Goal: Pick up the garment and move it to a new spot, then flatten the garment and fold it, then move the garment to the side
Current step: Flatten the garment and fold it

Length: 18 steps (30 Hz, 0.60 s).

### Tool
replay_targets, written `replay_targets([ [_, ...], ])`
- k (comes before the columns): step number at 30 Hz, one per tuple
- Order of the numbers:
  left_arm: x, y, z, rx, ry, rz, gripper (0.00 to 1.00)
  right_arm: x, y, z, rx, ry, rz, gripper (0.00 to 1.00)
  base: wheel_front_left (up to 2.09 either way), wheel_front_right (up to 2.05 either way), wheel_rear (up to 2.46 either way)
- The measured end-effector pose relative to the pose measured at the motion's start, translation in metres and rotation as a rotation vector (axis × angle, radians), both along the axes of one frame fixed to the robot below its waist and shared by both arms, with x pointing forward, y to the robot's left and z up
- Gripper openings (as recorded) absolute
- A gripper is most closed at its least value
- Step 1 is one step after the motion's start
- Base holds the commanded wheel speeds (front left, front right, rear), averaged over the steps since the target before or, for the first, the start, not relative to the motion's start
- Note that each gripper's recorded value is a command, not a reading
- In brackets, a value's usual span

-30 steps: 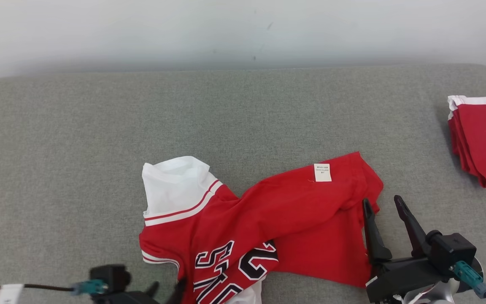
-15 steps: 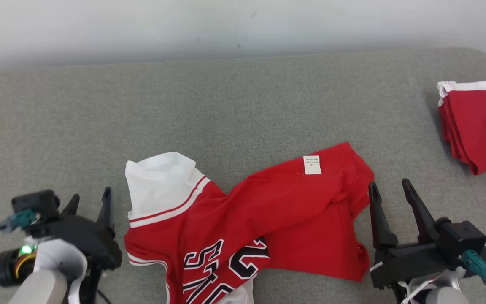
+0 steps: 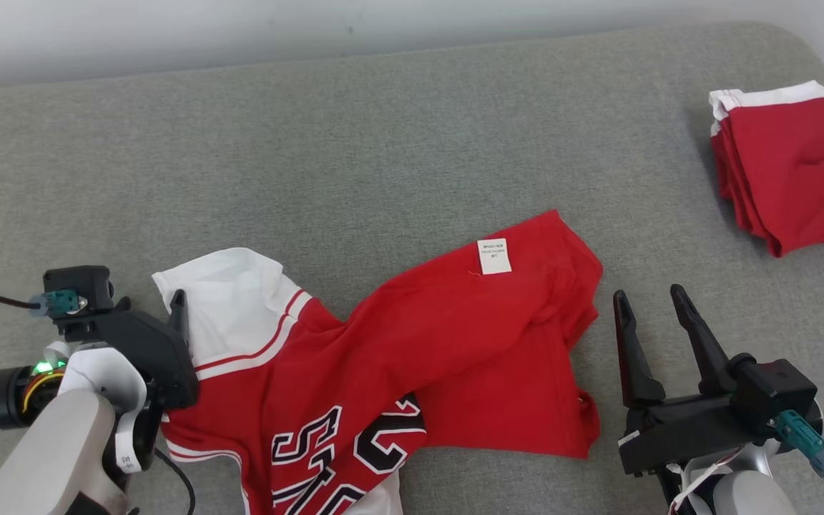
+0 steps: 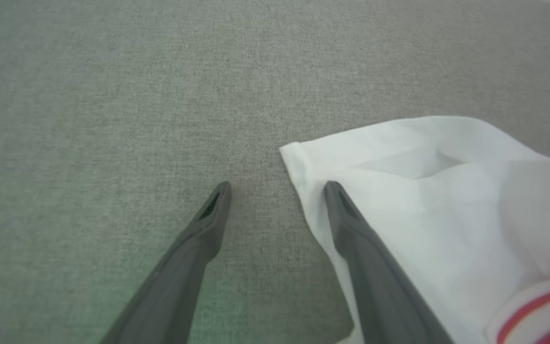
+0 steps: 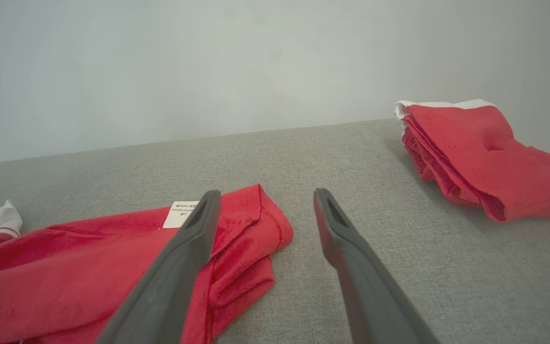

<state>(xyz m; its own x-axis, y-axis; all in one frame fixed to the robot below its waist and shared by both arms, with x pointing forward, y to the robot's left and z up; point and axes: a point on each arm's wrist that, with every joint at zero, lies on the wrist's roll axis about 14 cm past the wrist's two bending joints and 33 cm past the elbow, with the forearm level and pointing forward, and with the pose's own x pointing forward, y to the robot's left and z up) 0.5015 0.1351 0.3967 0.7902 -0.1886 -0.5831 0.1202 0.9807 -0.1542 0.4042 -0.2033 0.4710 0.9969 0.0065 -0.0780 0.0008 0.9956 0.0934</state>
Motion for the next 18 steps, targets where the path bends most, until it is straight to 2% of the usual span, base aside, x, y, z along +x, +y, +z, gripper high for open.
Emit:
replay_targets([
  [1, 0.001, -0.001, -0.002, 0.002, 0.005, -0.003, 1.0, -0.001, -0.002, -0.001, -0.002, 0.003, -0.005, 1.0, 0.0, 0.0, 0.0],
  [2, 0.002, -0.002, -0.003, 0.004, 0.007, -0.006, 0.9, -0.001, -0.004, -0.002, -0.003, 0.006, -0.011, 1.0, 0.0, 0.0, 0.0],
  [3, 0.003, -0.003, -0.003, 0.004, 0.008, -0.007, 0.61, -0.002, -0.005, -0.002, -0.004, 0.007, -0.014, 1.0, 0.0, 0.0, 0.0],
  [5, 0.003, -0.004, -0.004, 0.004, 0.011, -0.016, 0.13, -0.002, -0.006, -0.002, -0.004, 0.008, -0.016, 1.0, 0.0, 0.0, 0.0],
  [6, 0.0, -0.01, -0.005, -0.014, 0.018, -0.036, 0.0, -0.001, -0.004, -0.001, -0.004, 0.005, -0.01, 1.0, 0.0, 0.0, 0.0],
  [12, 0.001, -0.014, 0.005, -0.054, -0.061, -0.021, 0.0, 0.008, 0.001, 0.004, -0.065, 0.017, 0.036, 1.0, 0.0, 0.0, 0.0],
  [18, -0.014, -0.021, 0.011, -0.069, -0.15, -0.012, 0.0, 0.022, -0.016, 0.013, -0.127, 0.059, 0.001, 1.0, 0.0, 0.0, 0.0],
])
